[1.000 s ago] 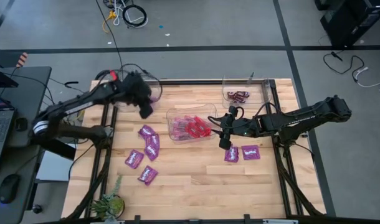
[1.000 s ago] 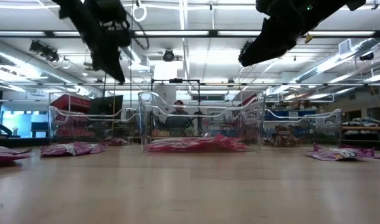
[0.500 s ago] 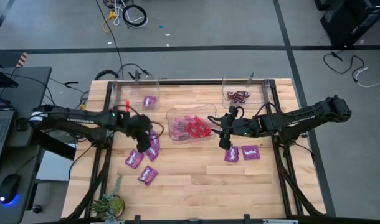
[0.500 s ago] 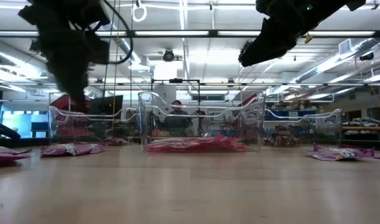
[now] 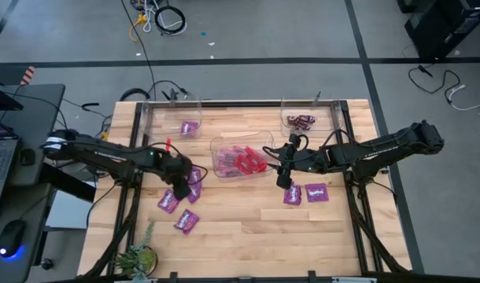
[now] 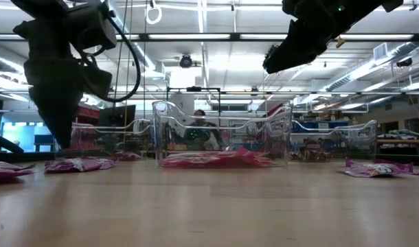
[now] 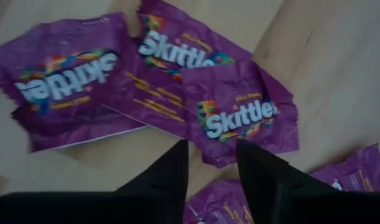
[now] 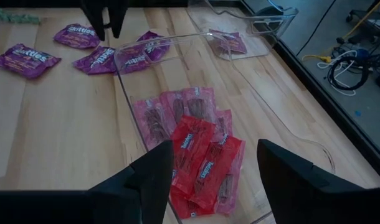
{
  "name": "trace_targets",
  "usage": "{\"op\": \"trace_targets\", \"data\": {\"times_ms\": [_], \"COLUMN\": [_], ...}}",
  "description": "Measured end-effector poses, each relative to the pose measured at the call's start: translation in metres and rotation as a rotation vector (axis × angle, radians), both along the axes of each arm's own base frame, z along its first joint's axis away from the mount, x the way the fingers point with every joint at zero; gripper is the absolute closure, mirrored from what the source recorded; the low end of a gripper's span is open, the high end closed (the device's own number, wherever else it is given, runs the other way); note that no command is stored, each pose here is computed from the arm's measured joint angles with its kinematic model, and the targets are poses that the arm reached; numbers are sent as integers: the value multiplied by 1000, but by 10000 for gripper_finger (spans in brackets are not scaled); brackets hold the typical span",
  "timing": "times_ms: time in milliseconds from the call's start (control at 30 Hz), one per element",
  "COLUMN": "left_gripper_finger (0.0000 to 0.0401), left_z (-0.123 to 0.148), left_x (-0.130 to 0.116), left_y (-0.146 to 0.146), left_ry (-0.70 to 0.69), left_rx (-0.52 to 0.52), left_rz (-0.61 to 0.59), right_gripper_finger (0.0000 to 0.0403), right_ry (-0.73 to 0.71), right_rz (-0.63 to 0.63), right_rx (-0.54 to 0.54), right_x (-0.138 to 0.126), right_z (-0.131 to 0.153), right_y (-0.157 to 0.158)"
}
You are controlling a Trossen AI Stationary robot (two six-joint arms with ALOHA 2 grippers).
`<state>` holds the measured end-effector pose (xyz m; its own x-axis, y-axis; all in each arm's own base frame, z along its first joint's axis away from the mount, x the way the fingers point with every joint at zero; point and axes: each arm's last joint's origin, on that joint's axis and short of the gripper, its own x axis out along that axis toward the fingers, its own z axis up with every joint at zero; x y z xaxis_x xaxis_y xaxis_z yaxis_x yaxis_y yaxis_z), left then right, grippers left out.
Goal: Sort candy
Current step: Put the violet candy pack into the top left transparent bin
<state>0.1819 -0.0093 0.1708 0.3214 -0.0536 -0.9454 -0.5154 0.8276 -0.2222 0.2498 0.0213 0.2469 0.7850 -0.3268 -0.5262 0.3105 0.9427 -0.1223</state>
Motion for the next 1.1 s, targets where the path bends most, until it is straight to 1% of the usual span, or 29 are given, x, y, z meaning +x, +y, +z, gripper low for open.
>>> {"op": "trace_targets", "data": {"times_ms": [133, 233, 300, 400, 500, 567, 633, 700, 800, 833, 867, 1000, 1100], "left_gripper_finger": [236, 224, 220, 219, 223, 236, 260, 297, 366, 382, 390, 392, 398], "left_z": [-6, -13, -17, -23, -27, -28, -28, -28, -25, -23, -18, 12, 37], "left_x": [3, 6, 9, 12, 15, 15, 15, 14, 13, 13, 14, 19, 18], "left_y": [-7, -12, -16, -21, -24, -24, -24, -24, -24, -24, -24, -21, -9], "left_ry": [34, 62, 67, 72, 76, 83, 88, 93, 102, 108, 111, 90, 71], "left_rx": [3, 5, 9, 37, 72, 90, 96, 98, 96, 96, 96, 103, 120], "left_rz": [-37, -64, -83, -153, -166, -167, -166, -164, -163, -163, -163, -141, -81], "right_gripper_finger": [186, 186, 186, 186, 186, 186, 186, 186, 186, 186, 186, 186, 186], "right_ry": [0, 1, 1, 1, 2, 1, 1, 1, 2, 2, 2, 2, 2], "right_rz": [0, 0, 0, 0, 0, 0, 0, 0, 0, 0, 0, 0, 0], "right_rx": [0, 0, 0, 0, 0, 0, 0, 0, 0, 0, 0, 0, 0], "right_x": [0, 0, 0, 0, 0, 0, 0, 0, 0, 0, 0, 0, 0], "right_z": [0, 0, 0, 0, 0, 0, 0, 0, 0, 0, 0, 0, 0], "right_y": [0, 0, 0, 0, 0, 0, 0, 0, 0, 0, 0, 0, 0]}}
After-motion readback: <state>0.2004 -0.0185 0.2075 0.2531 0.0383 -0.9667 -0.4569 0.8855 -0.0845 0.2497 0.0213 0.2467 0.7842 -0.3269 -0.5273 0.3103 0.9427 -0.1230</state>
